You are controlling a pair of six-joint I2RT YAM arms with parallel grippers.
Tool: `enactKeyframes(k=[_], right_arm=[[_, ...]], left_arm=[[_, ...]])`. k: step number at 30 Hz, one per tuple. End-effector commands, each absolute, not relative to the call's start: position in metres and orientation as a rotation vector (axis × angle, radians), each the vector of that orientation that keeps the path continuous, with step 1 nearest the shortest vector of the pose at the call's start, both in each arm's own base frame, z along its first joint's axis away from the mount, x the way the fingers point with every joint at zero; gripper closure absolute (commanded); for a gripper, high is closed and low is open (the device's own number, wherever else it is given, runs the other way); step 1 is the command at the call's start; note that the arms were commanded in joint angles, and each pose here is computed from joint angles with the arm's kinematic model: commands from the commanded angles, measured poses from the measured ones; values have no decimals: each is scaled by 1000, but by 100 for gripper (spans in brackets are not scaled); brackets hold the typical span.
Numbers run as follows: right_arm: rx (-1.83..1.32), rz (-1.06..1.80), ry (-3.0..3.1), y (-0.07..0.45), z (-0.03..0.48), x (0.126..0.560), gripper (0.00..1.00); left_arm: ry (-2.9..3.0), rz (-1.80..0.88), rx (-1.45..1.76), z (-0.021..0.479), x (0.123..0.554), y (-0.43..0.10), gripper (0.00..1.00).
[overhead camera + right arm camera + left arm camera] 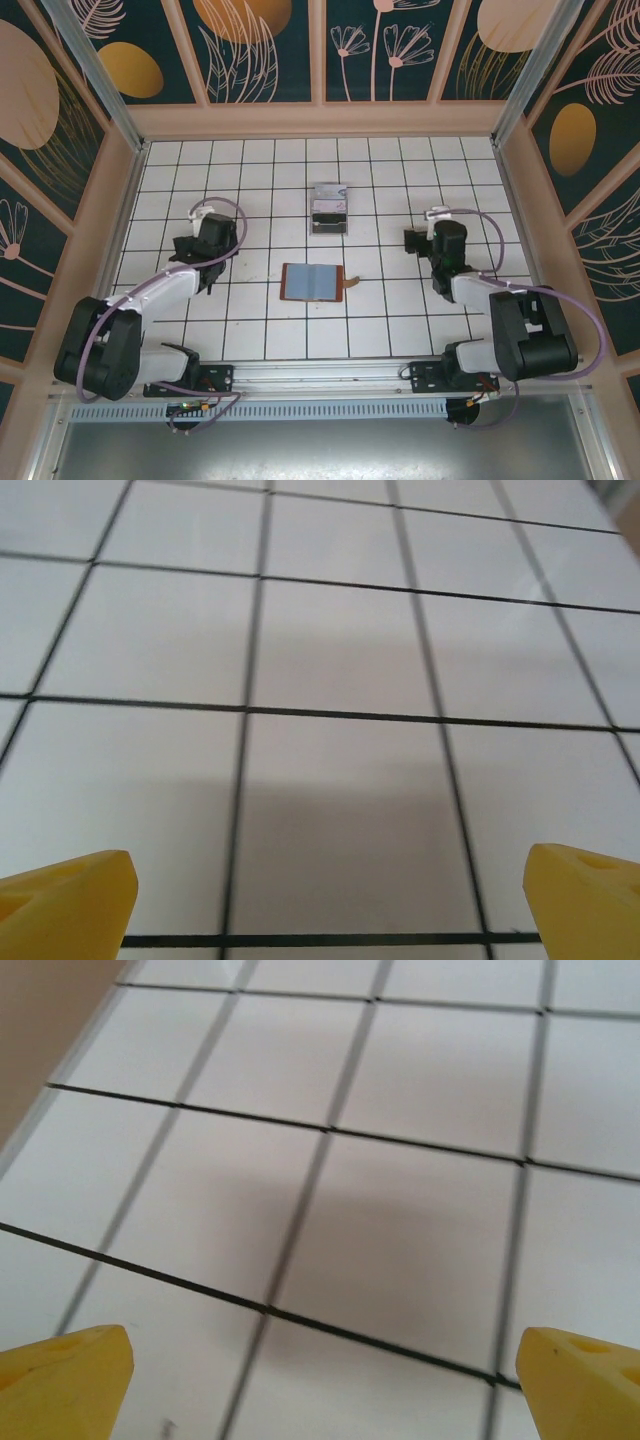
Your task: Take the credit cards out of the card holder
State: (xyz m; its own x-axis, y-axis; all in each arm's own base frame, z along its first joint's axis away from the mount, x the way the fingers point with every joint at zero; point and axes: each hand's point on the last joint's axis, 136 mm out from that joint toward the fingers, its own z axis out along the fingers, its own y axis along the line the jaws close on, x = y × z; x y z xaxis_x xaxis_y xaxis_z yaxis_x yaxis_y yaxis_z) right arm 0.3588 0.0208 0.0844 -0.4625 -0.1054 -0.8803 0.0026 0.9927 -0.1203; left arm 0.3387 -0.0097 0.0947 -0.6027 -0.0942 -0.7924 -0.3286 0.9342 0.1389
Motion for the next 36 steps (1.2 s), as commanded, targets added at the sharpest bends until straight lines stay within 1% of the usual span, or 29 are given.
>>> enactKeyframes(k=[1, 5, 8, 10, 14, 19, 21, 36], right_arm=[[94, -59, 1763, 0, 133, 373, 1], [111, 0, 1702, -6, 139, 375, 1], [121, 32, 1709, -9, 124, 375, 1], [122, 41, 1701, -11, 123, 376, 1], [130, 46, 1708, -13, 122, 377, 1], [130, 46, 1708, -13, 122, 376, 1], [129, 46, 1710, -13, 121, 376, 1], [123, 46, 1708, -11, 122, 376, 1]], left_arm=[[1956, 401, -298, 132, 358, 12, 2], [1838, 333, -309, 130, 356, 28, 2], [1809, 329, -242, 132, 365, 27, 1], [1761, 310, -227, 139, 368, 26, 2], [1614, 162, -243, 158, 366, 28, 2], [1629, 90, -261, 140, 371, 36, 2], [1642, 70, -211, 137, 373, 28, 2], [1655, 64, -178, 136, 375, 24, 2]])
